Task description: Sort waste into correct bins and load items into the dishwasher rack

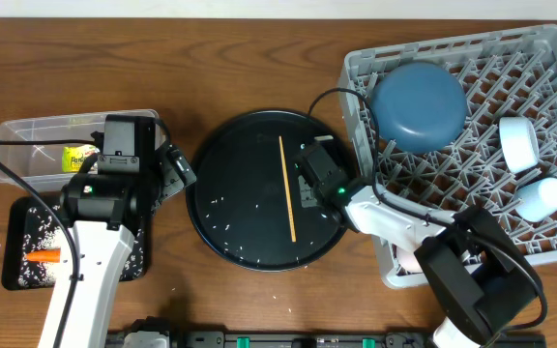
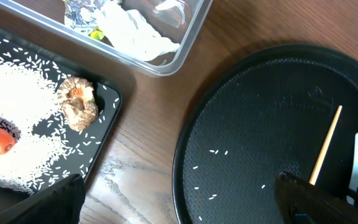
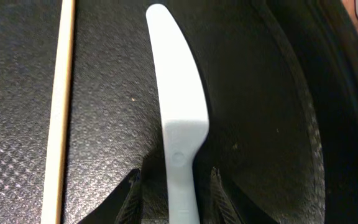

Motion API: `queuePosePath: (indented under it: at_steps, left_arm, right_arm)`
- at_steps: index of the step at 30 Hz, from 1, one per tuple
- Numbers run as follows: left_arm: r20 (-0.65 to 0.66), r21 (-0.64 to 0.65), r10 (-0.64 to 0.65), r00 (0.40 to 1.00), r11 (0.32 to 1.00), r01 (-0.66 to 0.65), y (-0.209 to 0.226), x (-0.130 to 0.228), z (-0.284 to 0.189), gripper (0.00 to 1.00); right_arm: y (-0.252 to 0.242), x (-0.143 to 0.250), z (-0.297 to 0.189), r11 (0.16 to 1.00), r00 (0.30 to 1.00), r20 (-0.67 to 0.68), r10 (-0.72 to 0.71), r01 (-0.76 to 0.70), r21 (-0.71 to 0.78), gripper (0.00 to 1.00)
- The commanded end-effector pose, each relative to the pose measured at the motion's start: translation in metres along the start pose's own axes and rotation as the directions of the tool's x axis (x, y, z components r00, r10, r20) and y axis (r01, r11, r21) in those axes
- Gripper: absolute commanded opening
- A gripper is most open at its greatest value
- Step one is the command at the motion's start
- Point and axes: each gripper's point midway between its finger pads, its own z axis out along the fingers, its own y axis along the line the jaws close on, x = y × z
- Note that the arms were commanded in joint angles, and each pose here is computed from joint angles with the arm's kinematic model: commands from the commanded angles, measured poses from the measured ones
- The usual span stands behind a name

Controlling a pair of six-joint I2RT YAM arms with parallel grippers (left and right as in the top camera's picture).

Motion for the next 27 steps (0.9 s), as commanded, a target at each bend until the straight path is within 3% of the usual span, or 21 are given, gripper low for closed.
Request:
queuePosePath:
  at_steps: [1, 18, 23, 27]
  left_arm:
    - [0.021, -0.007, -0.004, 1.000, 1.000, 0.004, 0.002, -0.006, -0.005, 0.98]
    - [0.021, -0.007, -0.004, 1.000, 1.000, 0.004, 0.002, -0.006, -0.005, 0.98]
    - [0.021, -0.007, -0.004, 1.000, 1.000, 0.004, 0.002, -0.006, -0.005, 0.98]
    - [0.022, -0.007, -0.004, 1.000, 1.000, 0.004, 0.002, -0.006, -0.005, 0.98]
  right_arm:
    - [0.002, -0.007, 0.000, 1.000, 1.000, 0.015, -0.025, 0.025, 0.004, 0.29]
    - [-0.005, 0.007, 0.000, 0.998, 0.998, -0.046, -0.043, 0.045, 0.033, 0.26]
    - [-0.005, 0.008, 0.000, 0.998, 0.998, -0.047, -0.043, 0.045, 0.033, 0.14]
    - [-0.006, 0.009, 0.000, 0.998, 0.998, -0.052, -0.044, 0.046, 0.035, 0.13]
